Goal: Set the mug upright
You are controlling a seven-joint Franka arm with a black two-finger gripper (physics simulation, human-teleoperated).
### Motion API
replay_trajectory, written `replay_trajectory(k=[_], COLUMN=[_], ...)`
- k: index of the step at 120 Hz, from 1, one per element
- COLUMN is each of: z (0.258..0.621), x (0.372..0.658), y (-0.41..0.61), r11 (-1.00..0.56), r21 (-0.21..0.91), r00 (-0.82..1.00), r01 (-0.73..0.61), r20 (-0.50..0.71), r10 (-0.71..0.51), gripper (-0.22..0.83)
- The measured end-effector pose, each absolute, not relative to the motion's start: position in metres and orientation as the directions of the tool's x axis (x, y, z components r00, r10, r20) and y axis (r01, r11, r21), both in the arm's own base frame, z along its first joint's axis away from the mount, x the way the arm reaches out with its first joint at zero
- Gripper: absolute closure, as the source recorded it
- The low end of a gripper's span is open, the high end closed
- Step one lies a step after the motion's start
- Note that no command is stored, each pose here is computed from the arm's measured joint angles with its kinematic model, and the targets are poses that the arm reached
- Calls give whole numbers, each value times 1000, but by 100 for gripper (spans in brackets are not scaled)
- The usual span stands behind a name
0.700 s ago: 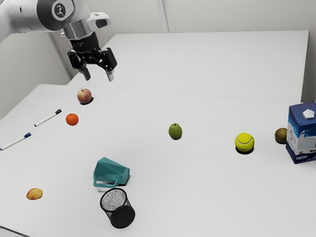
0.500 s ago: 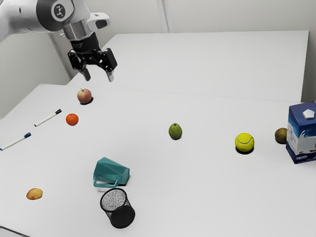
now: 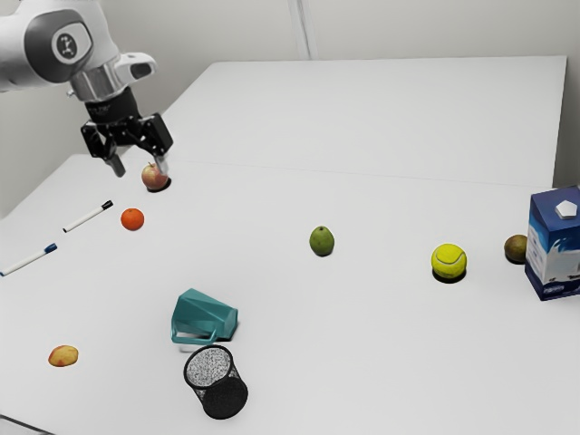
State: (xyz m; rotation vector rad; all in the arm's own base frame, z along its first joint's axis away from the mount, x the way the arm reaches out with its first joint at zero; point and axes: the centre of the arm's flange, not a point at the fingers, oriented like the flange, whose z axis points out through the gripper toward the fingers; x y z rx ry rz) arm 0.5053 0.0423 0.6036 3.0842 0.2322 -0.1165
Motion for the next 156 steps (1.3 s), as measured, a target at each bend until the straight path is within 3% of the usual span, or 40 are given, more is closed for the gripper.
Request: replay_trajectory(k=[33,91,156], z=[541,443,375], x=[486,460,437], y=[88,112,100], r11=[-968,-931,-877], r21=[129,298,445], r00=[972,975,983], r01=[214,210,182], r20=[-129,-130,-74], r10=[198,178,167], gripper=[2,3,3])
